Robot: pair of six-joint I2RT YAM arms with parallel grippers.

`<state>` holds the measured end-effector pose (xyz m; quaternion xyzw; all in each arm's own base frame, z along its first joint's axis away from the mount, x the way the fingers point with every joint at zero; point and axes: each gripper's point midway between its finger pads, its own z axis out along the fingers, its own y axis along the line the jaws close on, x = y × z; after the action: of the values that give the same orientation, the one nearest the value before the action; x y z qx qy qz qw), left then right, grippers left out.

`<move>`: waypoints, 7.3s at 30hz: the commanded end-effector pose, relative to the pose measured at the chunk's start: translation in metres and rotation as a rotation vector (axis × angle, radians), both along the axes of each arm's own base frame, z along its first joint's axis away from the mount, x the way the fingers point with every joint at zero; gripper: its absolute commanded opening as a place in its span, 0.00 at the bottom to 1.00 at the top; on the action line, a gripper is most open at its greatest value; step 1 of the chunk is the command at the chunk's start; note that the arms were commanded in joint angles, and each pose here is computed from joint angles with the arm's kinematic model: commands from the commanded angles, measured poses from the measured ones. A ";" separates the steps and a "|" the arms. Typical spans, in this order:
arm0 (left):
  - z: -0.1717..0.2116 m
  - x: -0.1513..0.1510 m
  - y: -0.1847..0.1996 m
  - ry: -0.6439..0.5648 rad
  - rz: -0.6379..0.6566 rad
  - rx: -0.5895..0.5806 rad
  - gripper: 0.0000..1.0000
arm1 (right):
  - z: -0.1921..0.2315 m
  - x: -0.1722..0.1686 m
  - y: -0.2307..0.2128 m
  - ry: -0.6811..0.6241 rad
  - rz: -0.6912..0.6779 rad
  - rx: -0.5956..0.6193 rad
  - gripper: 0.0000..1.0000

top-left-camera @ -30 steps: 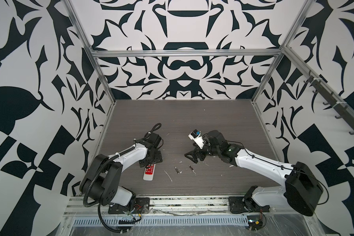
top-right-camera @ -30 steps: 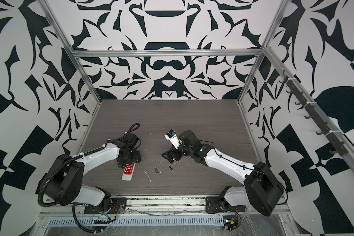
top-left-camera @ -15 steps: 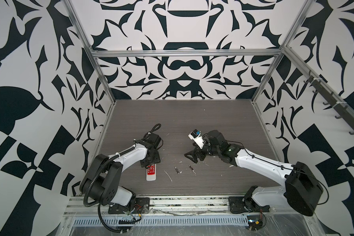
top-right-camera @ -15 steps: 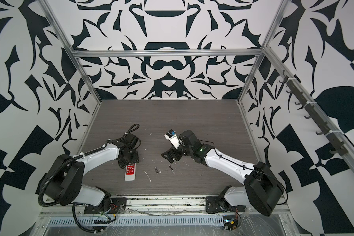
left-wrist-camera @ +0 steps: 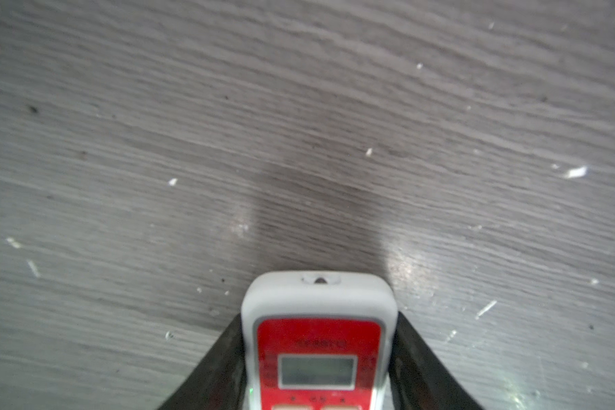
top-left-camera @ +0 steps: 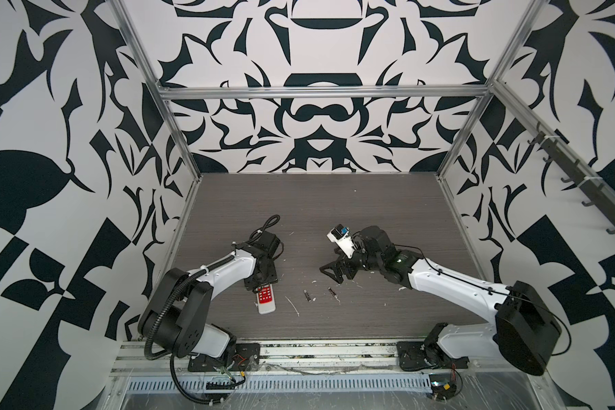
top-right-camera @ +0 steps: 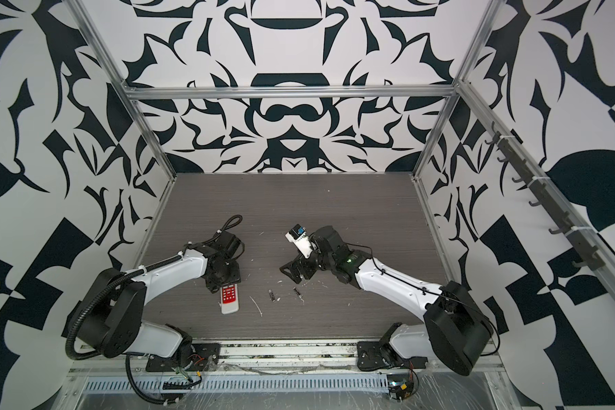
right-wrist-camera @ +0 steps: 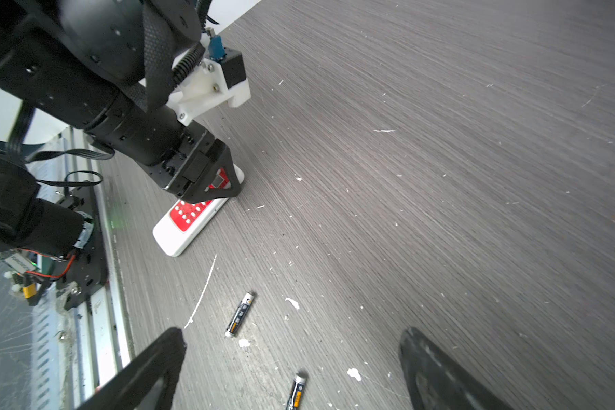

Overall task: Load the batteries into the remote control
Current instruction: 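Lift the red remote with the left gripper and raise it upright toward the right gripper, then close the right gripper on the remote's lower end held by the left gripper, then open the left gripper and draw it back while the right gripper holds the remote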

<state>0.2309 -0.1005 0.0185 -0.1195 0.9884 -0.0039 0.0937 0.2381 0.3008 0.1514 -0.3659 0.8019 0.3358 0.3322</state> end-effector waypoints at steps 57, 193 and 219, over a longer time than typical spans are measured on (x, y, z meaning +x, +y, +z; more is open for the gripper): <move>0.263 0.062 -0.139 -0.918 -0.705 -1.063 0.24 | 0.108 0.026 0.046 0.048 0.273 0.462 0.97; 0.246 0.037 -0.134 -0.557 -0.468 -0.975 0.51 | 0.059 0.022 0.035 -0.431 0.044 -0.167 0.00; 0.213 0.037 -0.145 -0.490 -0.474 -0.902 0.39 | 0.055 0.023 0.037 -0.453 0.032 -0.212 0.00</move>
<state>0.2690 -0.2468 0.2474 0.0817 0.8273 -0.4877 0.2664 0.2527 0.3279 0.1777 -0.4866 0.7485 0.1615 0.4205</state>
